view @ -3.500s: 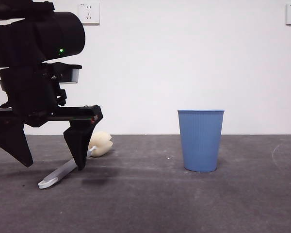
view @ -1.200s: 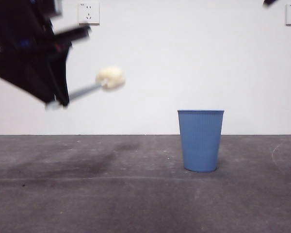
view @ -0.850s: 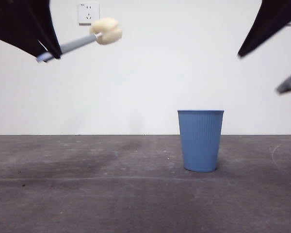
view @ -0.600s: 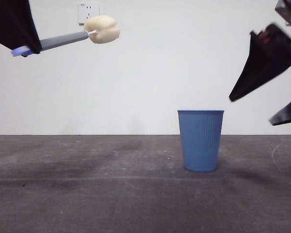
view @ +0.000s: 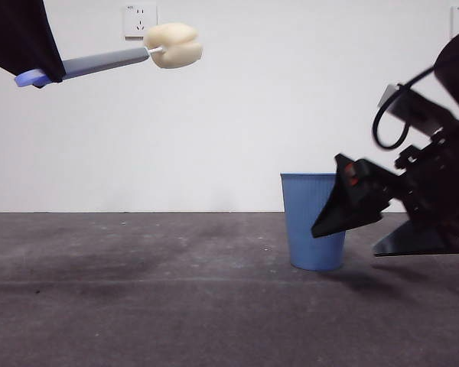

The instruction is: Pick up the cup brush,pick up the cup,insert the brush into the cup,clean the cup,put the cup brush back,put the cup back to the fixed position on the table

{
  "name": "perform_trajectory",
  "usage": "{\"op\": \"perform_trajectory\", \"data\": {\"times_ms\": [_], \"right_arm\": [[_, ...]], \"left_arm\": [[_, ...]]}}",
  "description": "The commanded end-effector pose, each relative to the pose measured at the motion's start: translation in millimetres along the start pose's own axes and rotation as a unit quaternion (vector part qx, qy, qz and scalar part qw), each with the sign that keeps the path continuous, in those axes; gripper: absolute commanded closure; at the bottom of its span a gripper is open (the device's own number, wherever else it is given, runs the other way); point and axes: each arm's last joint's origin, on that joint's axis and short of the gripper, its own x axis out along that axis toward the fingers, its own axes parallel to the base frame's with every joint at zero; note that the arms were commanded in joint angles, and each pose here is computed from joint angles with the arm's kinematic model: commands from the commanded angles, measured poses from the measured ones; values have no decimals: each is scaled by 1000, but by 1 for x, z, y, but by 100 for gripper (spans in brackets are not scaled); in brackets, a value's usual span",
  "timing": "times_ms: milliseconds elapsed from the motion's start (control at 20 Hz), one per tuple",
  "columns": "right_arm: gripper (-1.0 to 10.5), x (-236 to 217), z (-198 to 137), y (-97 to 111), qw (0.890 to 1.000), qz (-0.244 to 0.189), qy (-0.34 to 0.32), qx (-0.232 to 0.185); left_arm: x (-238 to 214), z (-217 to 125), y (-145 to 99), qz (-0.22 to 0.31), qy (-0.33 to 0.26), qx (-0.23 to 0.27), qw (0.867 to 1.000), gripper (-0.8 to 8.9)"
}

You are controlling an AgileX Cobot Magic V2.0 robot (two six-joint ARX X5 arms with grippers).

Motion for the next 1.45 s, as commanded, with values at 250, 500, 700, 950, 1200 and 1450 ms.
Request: {"op": "perform_trajectory", "data": {"times_ms": [250,500,700,950,1200,1450], "right_arm": [[351,23,-8,-4,998,-12,-46,-35],[352,37,-15,-9,996,-10,-77,-45],[353,41,-10,-9,994,-9,-96,-53],[447,45,2,-8,992,-4,-114,-60],[833,45,1,-6,992,-2,-111,-59],[958,46,-2,-6,994,0,-93,-51]], "left_arm": [[2,-2,0,1,3,7,1000,822],[2,-2,0,1,3,7,1000,822],[2,-2,0,1,2,7,1000,822],[2,-2,0,1,1,7,1000,822],[2,-2,0,1,1,7,1000,822],[2,-4,1,4,11,17,1000,822]]}}
